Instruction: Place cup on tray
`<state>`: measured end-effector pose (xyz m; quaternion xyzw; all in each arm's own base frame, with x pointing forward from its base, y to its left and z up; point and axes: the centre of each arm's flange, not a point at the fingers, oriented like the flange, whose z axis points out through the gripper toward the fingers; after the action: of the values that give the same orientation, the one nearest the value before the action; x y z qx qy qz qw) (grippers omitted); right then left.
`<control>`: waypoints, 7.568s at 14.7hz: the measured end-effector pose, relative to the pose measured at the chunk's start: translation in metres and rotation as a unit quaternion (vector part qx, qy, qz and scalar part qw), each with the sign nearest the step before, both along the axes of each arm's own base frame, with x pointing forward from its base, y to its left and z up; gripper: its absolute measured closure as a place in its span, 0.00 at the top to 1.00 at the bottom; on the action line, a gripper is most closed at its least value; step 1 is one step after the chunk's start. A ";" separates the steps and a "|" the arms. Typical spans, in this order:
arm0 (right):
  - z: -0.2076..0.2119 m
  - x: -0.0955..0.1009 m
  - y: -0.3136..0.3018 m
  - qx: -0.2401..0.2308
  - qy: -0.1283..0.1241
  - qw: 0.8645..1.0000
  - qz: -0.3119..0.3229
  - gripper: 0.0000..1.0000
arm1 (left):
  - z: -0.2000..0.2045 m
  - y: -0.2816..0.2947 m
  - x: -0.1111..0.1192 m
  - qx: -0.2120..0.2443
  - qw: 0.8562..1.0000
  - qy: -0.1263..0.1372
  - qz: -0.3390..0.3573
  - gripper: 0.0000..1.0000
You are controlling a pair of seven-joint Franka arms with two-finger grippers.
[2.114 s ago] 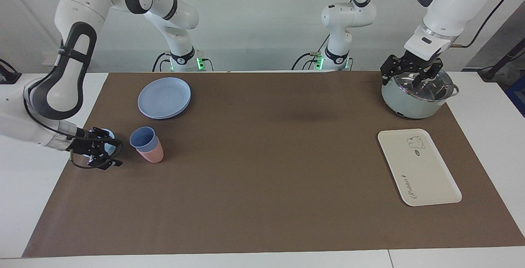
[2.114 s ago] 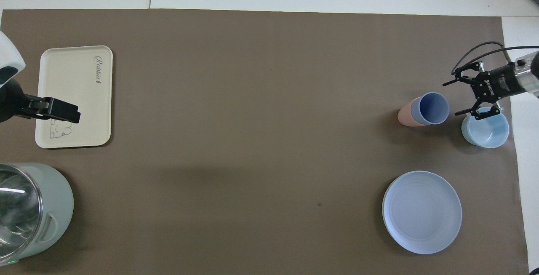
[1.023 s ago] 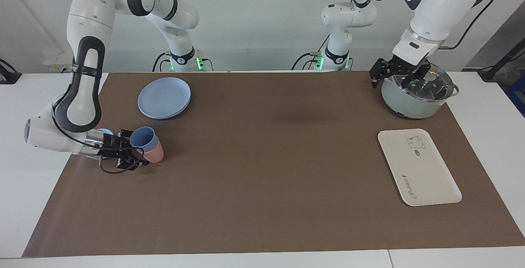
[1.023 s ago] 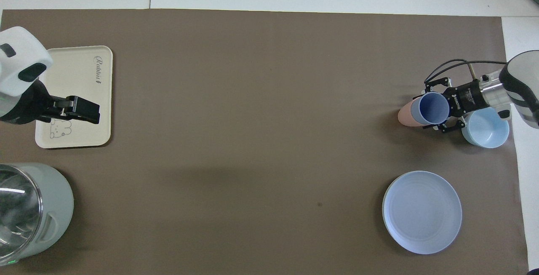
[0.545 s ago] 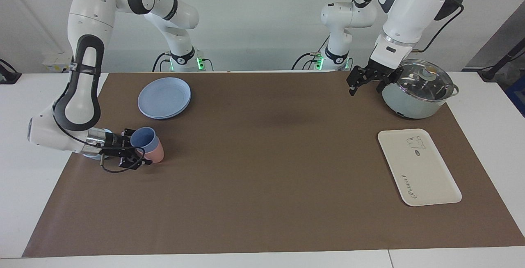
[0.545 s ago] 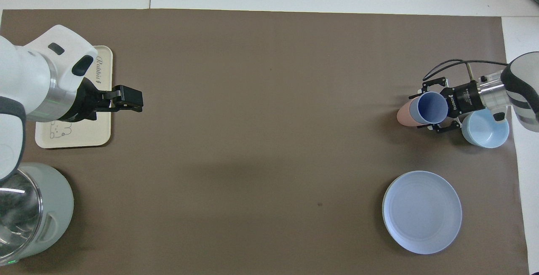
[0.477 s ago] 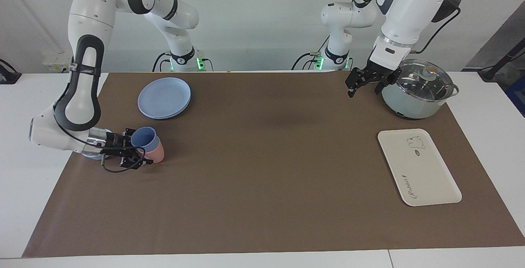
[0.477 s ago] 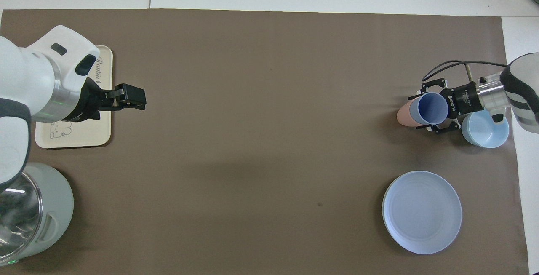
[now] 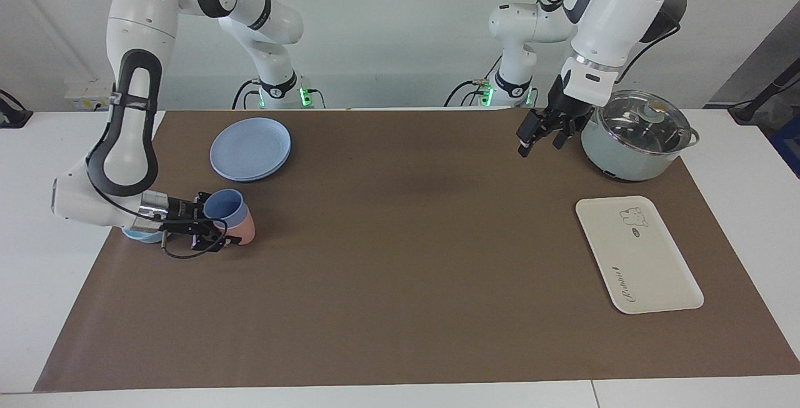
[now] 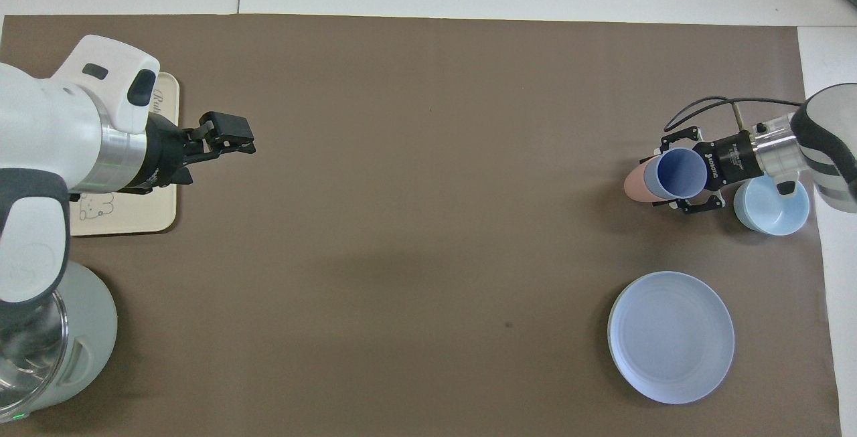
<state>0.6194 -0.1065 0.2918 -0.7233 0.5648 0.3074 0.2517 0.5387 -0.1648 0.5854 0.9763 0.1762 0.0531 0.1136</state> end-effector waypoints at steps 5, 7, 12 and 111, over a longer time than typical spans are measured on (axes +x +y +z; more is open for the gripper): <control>0.064 -0.001 0.087 -0.019 0.005 1.000 0.019 0.79 | -0.008 -0.049 -0.011 -0.034 0.999 -0.020 0.036 1.00; 0.093 -0.005 0.126 -0.030 0.013 0.999 0.019 0.79 | -0.012 -0.075 -0.020 -0.056 0.997 -0.029 0.039 1.00; 0.140 -0.018 0.210 -0.051 0.025 0.998 0.017 0.79 | -0.009 -0.126 -0.040 -0.111 0.991 -0.039 0.063 1.00; 0.118 -0.028 -0.016 -0.235 -0.155 0.938 0.201 0.99 | 0.009 0.068 -0.006 0.103 0.959 0.066 -0.256 1.00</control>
<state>0.5911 -0.1223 0.4096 -0.8989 0.4178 0.0943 0.0921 0.5328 -0.0964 0.5942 0.9966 -0.0787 -0.0243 0.0100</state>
